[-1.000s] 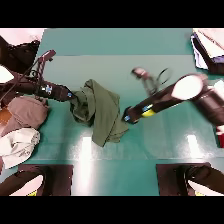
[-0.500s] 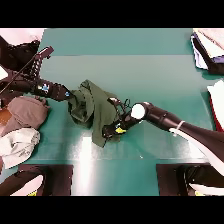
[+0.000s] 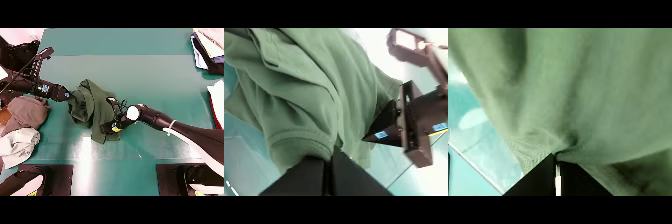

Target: Fold the shirts.

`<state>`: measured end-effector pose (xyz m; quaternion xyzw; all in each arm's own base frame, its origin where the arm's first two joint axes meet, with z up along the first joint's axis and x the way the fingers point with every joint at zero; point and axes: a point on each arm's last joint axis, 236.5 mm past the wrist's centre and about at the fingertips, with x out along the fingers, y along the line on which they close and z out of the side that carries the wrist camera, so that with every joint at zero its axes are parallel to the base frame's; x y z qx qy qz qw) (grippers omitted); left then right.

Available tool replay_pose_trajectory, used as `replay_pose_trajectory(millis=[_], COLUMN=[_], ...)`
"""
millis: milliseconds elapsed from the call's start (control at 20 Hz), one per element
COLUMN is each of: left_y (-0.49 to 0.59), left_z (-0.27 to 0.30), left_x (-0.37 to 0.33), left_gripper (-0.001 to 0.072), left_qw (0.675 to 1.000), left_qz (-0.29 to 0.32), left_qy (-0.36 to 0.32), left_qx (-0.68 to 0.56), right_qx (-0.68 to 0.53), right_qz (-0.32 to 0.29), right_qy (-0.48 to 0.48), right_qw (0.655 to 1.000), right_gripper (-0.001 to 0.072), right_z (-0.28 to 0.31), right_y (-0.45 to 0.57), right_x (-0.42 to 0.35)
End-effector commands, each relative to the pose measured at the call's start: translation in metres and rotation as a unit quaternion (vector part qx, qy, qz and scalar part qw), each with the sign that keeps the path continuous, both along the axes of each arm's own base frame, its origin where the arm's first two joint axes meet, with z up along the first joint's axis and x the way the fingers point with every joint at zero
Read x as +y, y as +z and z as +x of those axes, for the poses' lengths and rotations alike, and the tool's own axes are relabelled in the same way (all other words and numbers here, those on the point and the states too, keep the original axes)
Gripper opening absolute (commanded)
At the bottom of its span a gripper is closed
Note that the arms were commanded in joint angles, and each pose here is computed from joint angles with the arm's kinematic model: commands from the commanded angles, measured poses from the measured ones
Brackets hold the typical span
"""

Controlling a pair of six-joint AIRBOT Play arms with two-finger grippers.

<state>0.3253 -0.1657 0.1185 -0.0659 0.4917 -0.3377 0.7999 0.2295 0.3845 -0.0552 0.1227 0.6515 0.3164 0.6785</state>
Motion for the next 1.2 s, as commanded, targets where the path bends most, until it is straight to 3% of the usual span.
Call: replay_pose_trajectory(millis=[0,200,400,550,650,900,1050,1150], left_y=[0.008,0.090,0.205,0.272,0.309,0.379,0.374,0.346], left_z=[0.007,0.025,0.014,-0.010,-0.031,-0.081,-0.094,-0.084], left_x=[0.012,0.036,0.040,0.042,0.044,0.040,0.041,0.040], left_gripper=[0.0028,0.0028,0.0028,0.0028,0.0028,0.0028,0.0028,0.0028], left_qw=[0.999,0.987,0.961,0.937,0.922,0.887,0.891,0.911], left_qz=[0.030,0.082,0.070,0.050,0.033,-0.015,-0.009,0.006], left_qy=[0.005,0.024,0.043,0.061,0.074,0.081,0.077,0.069], left_qx=[-0.025,-0.133,-0.263,-0.339,-0.378,-0.454,-0.448,-0.406], right_qx=[-0.076,-0.210,-0.380,-0.473,-0.515,-0.504,-0.494,-0.472], right_qz=[0.009,0.072,0.116,0.085,0.024,-0.122,-0.132,-0.121], right_qy=[-0.010,-0.115,-0.272,-0.350,-0.371,-0.382,-0.371,-0.368], right_qw=[0.997,0.968,0.877,0.804,0.772,0.765,0.775,0.792], right_gripper=[0.0017,0.0016,0.0015,0.0015,0.0016,0.0015,0.0015,0.0015], right_z=[0.031,0.086,0.085,0.044,0.016,-0.011,-0.003,0.013], right_y=[0.041,0.178,0.321,0.390,0.423,0.462,0.480,0.478], right_x=[-0.021,-0.110,-0.242,-0.316,-0.347,-0.389,-0.395,-0.400])
